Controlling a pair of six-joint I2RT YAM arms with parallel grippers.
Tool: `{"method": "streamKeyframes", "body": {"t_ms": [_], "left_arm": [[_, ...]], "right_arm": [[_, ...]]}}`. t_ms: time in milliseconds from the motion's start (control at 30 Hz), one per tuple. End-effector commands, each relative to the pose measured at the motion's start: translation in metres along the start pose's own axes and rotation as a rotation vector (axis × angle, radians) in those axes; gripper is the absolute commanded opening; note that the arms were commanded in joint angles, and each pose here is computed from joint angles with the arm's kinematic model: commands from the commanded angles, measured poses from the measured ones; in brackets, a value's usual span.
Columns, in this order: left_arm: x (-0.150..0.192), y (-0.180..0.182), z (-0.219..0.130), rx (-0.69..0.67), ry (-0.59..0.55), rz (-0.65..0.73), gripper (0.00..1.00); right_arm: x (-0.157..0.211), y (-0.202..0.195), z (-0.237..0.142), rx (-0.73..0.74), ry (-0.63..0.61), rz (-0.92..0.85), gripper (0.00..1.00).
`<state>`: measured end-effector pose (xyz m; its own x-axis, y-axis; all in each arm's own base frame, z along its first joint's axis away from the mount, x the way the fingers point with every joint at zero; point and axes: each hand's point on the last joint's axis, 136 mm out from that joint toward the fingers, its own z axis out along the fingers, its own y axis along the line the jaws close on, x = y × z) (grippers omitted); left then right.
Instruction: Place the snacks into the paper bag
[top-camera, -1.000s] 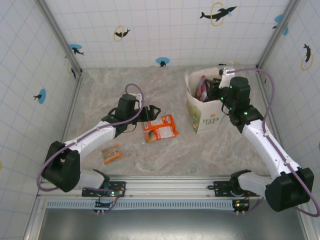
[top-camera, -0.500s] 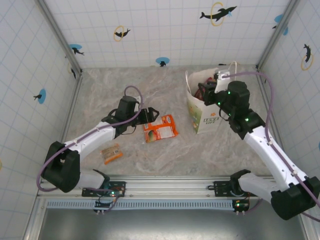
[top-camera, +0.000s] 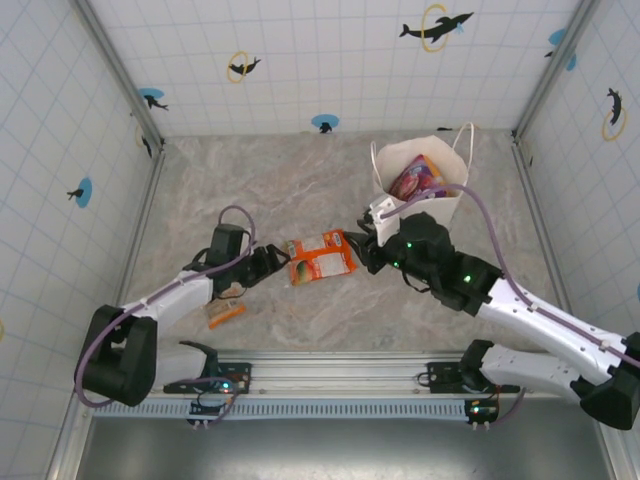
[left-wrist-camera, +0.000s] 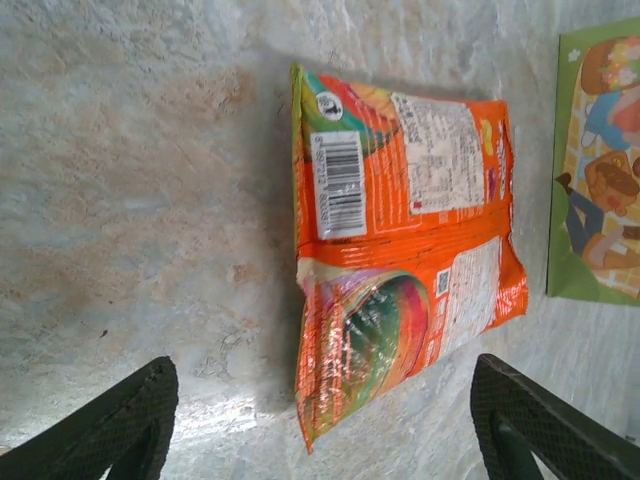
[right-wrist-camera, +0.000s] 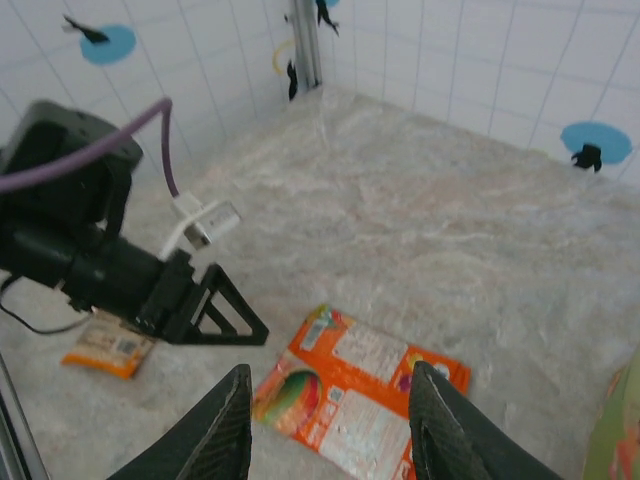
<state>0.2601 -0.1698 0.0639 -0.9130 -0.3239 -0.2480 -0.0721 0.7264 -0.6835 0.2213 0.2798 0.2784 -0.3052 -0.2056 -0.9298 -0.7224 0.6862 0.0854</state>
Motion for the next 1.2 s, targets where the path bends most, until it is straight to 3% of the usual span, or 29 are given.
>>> {"method": "streamKeyframes", "body": {"t_ms": [0, 67, 133, 700, 1000, 1167], "left_arm": [[-0.006, -0.015, 0.003, 0.095, -0.003, 0.015, 0.73], [-0.006, -0.012, 0.008, 0.098, 0.011, 0.008, 0.58], [-0.005, -0.008, 0.014, 0.088, 0.027, -0.007, 0.53], [-0.006, -0.002, 0.041, 0.129, 0.068, -0.082, 0.54], [-0.001, -0.007, 0.059, 0.143, 0.102, -0.068, 0.50], [0.006, -0.008, 0.072, 0.149, 0.131, -0.072, 0.42]], "right_arm": [[0.008, -0.007, 0.004, 0.052, 0.019, -0.012, 0.44], [0.010, -0.005, 0.005, 0.049, 0.025, -0.015, 0.44], [0.011, -0.005, 0.006, 0.048, 0.022, -0.012, 0.44], [0.010, -0.004, 0.000, 0.046, -0.004, 0.003, 0.44], [0.009, -0.003, -0.003, 0.041, -0.013, 0.004, 0.44], [0.005, -0.002, -0.008, 0.040, -0.029, 0.003, 0.43]]}}
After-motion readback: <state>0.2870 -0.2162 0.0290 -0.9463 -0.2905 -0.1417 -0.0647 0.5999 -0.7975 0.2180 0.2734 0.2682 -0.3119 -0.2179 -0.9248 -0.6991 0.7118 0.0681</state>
